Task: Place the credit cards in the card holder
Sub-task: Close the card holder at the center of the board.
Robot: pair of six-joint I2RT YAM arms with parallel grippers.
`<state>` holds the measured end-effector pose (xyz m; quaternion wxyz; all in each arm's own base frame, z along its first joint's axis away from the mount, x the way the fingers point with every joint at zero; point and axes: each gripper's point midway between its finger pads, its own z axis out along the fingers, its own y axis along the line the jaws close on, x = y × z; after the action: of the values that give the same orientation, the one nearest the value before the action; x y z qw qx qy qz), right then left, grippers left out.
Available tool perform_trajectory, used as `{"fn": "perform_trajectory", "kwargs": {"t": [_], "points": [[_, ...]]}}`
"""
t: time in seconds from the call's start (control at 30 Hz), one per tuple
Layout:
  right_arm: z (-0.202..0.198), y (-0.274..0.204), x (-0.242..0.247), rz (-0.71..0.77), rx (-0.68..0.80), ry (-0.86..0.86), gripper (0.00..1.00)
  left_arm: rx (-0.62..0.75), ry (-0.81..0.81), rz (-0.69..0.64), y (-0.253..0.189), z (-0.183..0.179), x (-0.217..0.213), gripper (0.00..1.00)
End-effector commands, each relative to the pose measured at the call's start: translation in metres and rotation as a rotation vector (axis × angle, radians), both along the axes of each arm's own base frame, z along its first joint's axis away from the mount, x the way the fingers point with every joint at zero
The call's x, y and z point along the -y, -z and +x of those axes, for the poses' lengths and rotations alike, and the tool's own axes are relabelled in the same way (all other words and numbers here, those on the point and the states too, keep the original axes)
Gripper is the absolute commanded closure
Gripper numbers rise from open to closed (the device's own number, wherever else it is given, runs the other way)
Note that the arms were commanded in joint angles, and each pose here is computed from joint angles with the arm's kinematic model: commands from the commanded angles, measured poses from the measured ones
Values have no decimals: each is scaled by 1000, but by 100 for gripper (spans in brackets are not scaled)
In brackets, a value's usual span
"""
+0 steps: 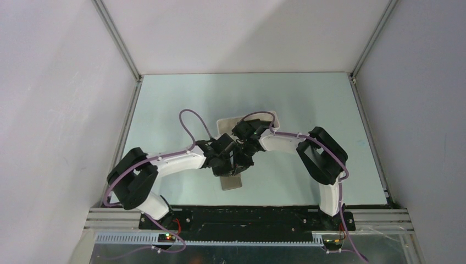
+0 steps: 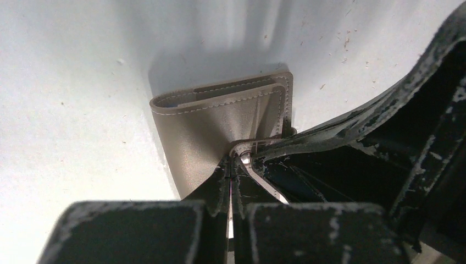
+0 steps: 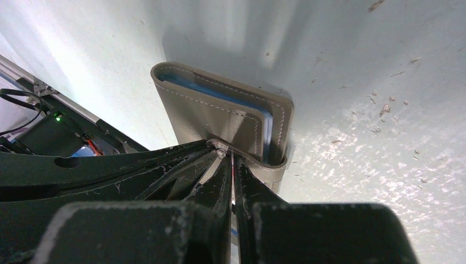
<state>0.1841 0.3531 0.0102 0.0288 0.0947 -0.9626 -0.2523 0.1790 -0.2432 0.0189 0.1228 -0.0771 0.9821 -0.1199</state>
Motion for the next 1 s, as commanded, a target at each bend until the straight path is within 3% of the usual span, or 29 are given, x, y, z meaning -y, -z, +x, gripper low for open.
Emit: {"fn": "perform_trajectory", "kwargs": {"t": [0.0,0.2,0.97], "points": [[-50,128,113,-551,-38,-85,96,-47,-12,-48,27,-7,26,100],[-54,133,122,-583,-57,-89,100,-105,-7,-74,35,-19,38,100],[-63,136,146,-580,-127,-70,100,-241,5,-77,58,-58,63,100]]}}
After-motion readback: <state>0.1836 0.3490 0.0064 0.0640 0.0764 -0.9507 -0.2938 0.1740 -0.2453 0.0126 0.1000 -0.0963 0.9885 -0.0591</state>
